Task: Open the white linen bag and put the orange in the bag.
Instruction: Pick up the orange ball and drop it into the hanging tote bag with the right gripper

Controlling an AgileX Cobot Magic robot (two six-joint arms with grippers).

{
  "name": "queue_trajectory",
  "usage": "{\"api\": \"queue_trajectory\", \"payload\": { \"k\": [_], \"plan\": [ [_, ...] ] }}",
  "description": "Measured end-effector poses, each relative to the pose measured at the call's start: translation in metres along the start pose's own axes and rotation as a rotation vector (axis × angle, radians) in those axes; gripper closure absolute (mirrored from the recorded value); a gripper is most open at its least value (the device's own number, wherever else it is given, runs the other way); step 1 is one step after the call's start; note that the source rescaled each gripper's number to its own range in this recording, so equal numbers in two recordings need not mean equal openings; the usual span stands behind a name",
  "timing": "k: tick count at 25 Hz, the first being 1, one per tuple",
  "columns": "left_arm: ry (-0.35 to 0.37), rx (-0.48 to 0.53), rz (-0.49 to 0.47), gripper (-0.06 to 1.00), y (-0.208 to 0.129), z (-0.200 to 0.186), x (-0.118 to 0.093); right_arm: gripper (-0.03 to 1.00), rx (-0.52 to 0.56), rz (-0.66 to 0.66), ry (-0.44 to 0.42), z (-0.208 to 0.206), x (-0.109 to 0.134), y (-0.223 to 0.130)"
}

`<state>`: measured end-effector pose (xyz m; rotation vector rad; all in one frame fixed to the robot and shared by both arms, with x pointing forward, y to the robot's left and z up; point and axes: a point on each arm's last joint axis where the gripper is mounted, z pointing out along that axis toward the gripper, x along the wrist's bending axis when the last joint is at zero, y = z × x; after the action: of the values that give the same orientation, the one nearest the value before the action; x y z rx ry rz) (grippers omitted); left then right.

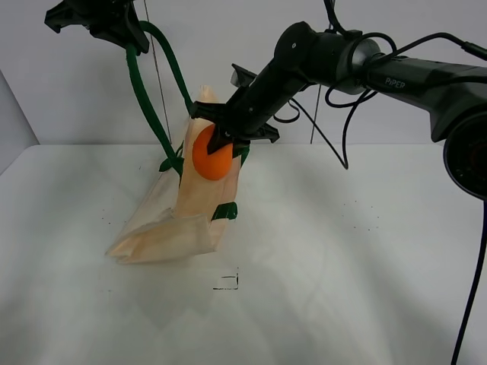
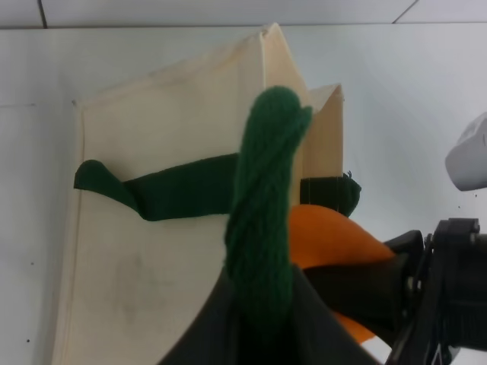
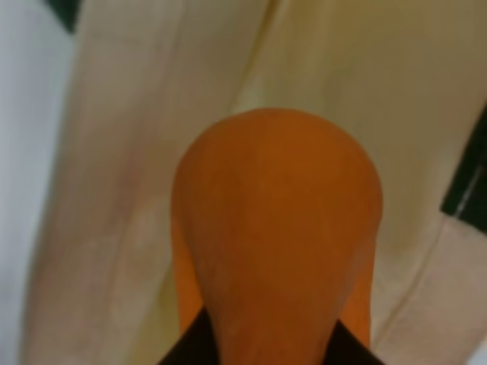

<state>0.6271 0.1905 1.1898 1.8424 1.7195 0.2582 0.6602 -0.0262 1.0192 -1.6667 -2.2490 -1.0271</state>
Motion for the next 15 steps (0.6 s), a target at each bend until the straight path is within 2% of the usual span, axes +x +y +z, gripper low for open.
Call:
{"api": "queue_trajectory", "payload": {
  "k": [9,15],
  "plan": [
    [0.000,0.000,0.000,0.94,0.000,0.000,0.000,0.96,-0.078,0.018,-0.004,0.001,-0.001,0.007],
    [0.000,0.000,0.000,0.94,0.000,0.000,0.000,0.96,-0.038,0.073,0.019,0.030,-0.010,-0.001]
  ]
}}
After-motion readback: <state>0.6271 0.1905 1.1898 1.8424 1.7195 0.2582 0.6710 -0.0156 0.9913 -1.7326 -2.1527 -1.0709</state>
